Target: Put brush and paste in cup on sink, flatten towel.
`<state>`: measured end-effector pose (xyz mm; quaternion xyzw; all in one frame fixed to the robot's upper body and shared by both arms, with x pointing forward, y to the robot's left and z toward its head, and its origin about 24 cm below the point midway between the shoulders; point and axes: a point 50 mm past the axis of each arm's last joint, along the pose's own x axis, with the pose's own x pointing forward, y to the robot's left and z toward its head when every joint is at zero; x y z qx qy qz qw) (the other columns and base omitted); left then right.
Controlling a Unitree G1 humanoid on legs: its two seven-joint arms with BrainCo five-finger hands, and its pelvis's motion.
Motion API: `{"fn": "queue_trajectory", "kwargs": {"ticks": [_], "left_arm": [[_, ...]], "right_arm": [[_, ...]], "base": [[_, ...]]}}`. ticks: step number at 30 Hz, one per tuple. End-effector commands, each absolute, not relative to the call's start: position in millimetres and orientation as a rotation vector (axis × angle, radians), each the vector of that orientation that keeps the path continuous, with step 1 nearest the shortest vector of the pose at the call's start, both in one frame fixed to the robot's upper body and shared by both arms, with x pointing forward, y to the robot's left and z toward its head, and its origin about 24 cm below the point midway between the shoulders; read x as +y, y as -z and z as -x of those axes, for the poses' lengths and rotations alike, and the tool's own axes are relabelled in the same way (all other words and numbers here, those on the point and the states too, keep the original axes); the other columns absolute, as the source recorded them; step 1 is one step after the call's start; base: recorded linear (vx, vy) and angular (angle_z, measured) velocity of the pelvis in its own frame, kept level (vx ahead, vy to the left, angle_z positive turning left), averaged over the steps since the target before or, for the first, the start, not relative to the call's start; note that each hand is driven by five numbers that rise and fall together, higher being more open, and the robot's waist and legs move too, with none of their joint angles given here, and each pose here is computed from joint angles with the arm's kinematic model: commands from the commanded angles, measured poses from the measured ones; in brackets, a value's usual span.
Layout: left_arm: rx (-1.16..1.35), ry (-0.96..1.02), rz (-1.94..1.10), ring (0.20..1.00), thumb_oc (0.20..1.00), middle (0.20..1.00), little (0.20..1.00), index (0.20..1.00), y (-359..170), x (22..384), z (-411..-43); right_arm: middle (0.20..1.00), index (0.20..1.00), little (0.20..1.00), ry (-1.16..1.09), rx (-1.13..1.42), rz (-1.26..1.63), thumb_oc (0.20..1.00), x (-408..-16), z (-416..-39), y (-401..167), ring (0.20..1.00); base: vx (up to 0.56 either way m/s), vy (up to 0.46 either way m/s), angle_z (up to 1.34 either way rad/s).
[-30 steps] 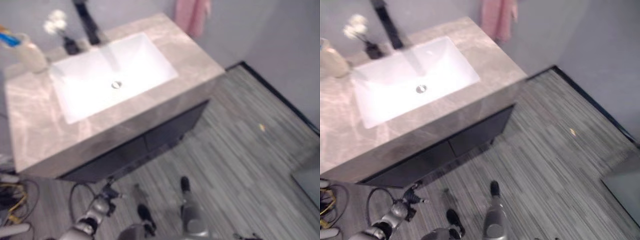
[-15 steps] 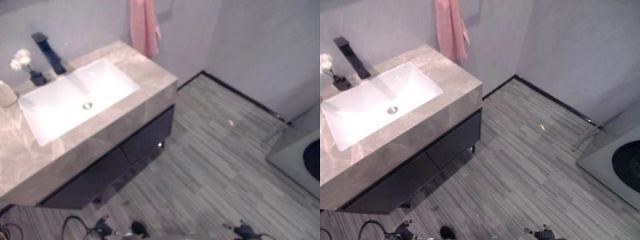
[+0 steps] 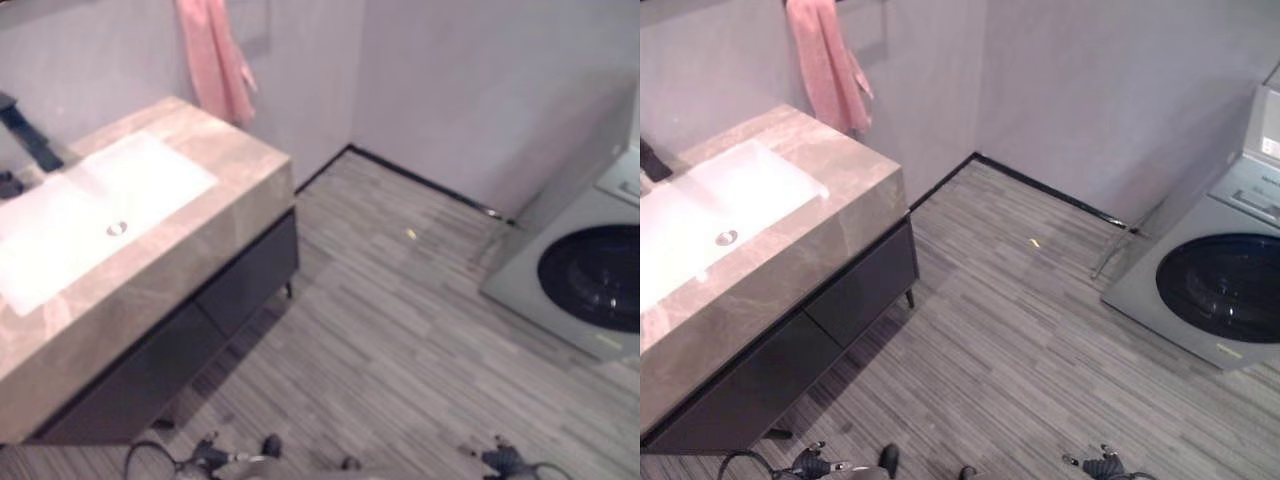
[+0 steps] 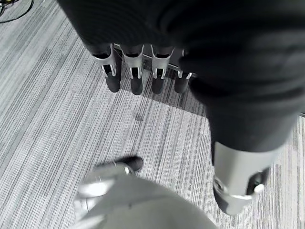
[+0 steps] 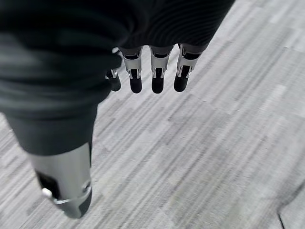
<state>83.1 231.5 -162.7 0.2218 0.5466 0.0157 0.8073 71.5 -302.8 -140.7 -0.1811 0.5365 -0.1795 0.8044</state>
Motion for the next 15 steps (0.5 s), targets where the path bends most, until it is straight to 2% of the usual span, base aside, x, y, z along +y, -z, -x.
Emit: {"fn": "queue_trajectory", "kwargs": {"ticks": [1, 4, 8, 12, 15], "left_arm": [[1.135, -0.064, -0.489, 1.000, 1.000, 1.000, 1.000, 1.000, 159.1, 238.7, -89.2], [1.058, 0.023, -0.591, 1.000, 1.000, 1.000, 1.000, 1.000, 155.8, 232.4, -102.3], [1.047, 0.060, -0.640, 1.000, 1.000, 1.000, 1.000, 1.000, 154.0, 235.5, -107.1], [1.055, 0.038, -0.637, 1.000, 1.000, 1.000, 1.000, 1.000, 152.2, 242.2, -108.7], [1.008, 0.022, -0.638, 1.000, 1.000, 1.000, 1.000, 1.000, 146.8, 242.8, -125.6]], "right_arm": [[1.000, 1.000, 1.000, 0.402, 1.093, 0.409, 1.000, -310.7, -88.4, 133.4, 1.000], [1.000, 1.000, 1.000, 0.482, 1.032, 0.358, 1.000, -316.0, -101.4, 127.2, 1.000], [1.000, 1.000, 1.000, 0.462, 1.020, 0.352, 1.000, -310.7, -107.2, 128.0, 1.000], [1.000, 1.000, 1.000, 0.409, 1.059, 0.364, 1.000, -301.4, -102.0, 134.2, 1.000], [1.000, 1.000, 1.000, 0.340, 1.118, 0.368, 1.000, -284.2, -92.3, 144.5, 1.000]], "base": [[0.12, 0.441, -0.51], [0.03, 0.357, -0.86], [-0.02, 0.263, -0.83], [-0.03, 0.102, -0.98], [0.01, 0.079, -0.79]]}}
